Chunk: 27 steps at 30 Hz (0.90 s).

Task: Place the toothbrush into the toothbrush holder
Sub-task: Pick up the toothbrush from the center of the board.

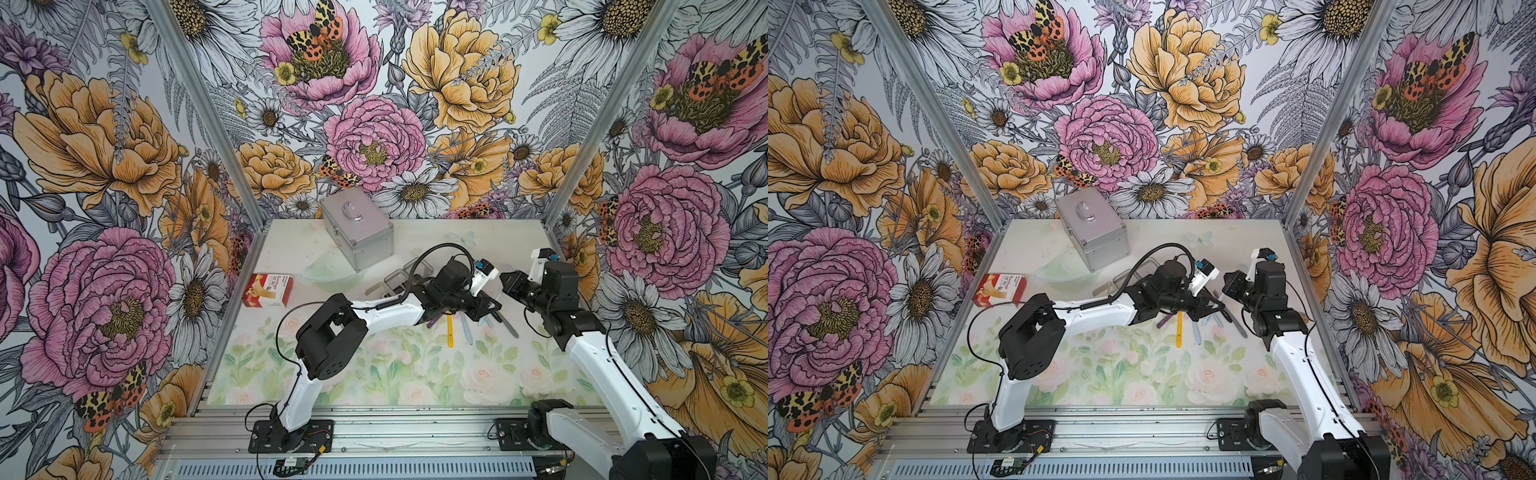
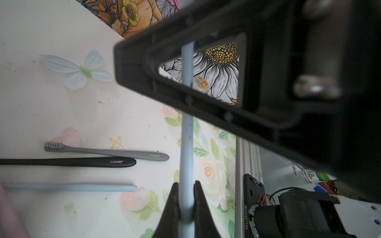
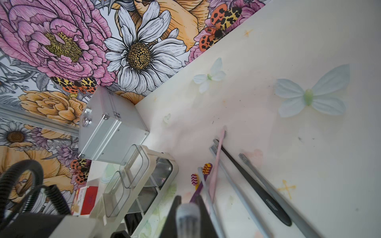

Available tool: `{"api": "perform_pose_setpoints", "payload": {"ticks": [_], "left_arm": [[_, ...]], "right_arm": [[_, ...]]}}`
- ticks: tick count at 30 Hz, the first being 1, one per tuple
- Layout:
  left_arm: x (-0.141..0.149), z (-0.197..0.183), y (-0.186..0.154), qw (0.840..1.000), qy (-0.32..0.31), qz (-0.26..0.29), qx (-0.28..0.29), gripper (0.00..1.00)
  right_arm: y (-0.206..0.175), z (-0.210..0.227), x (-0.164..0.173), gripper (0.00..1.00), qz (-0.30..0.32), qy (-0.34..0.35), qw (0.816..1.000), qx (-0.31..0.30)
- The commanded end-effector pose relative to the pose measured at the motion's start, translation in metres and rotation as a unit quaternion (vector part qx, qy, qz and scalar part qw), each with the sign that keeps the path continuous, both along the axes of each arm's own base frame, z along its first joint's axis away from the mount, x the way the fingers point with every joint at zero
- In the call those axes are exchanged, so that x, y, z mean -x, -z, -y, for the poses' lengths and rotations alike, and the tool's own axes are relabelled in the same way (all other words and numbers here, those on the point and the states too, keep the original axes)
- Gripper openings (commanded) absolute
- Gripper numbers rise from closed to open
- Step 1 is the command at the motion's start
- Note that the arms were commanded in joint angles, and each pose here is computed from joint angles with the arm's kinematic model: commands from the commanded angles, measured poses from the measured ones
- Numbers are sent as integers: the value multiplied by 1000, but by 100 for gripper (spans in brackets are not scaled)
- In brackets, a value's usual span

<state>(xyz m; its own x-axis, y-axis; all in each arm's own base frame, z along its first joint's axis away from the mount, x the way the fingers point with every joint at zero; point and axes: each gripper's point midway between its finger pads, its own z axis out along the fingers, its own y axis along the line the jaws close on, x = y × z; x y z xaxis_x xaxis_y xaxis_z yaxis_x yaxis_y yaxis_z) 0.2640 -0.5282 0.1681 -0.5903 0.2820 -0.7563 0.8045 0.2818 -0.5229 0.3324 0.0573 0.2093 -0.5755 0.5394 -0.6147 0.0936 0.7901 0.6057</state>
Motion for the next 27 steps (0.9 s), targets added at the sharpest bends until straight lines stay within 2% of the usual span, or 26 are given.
{"api": "perform_pose_setpoints", "payload": {"ticks": [1,3,4,5,6,10,13,18,23,27], "left_arm": [[10,-9,-22,1000,9,28,10,0],[5,-16,-25,999,-9,36,4,0],[2,-21,-27,999,-19,38,-1,7],[-1,-27,-29,999,-30,42,-5,19],[-4,-34,-33,998,-44,48,-10,26],[-17,-72,-54,989,-112,88,-44,45],[-20,-100,-60,979,-148,118,-82,46],[-22,-145,-62,962,-205,137,-115,48],[-42,-218,-62,918,-334,155,-147,53],[-45,-275,-52,884,-412,156,-156,55]], "right_arm": [[-12,4,-5,0,30,0,999,20],[-15,3,-1,0,38,-6,999,28],[-16,3,1,0,42,-5,999,31],[-17,3,3,0,46,-4,998,33],[-21,2,5,0,53,-6,998,36],[-41,-6,5,0,84,-12,994,62],[-54,-18,-1,0,99,-22,991,84],[-81,-52,-16,0,133,-53,984,109],[-117,-112,-30,0,214,-100,958,161],[-135,-165,-36,0,306,-137,930,152]]}}
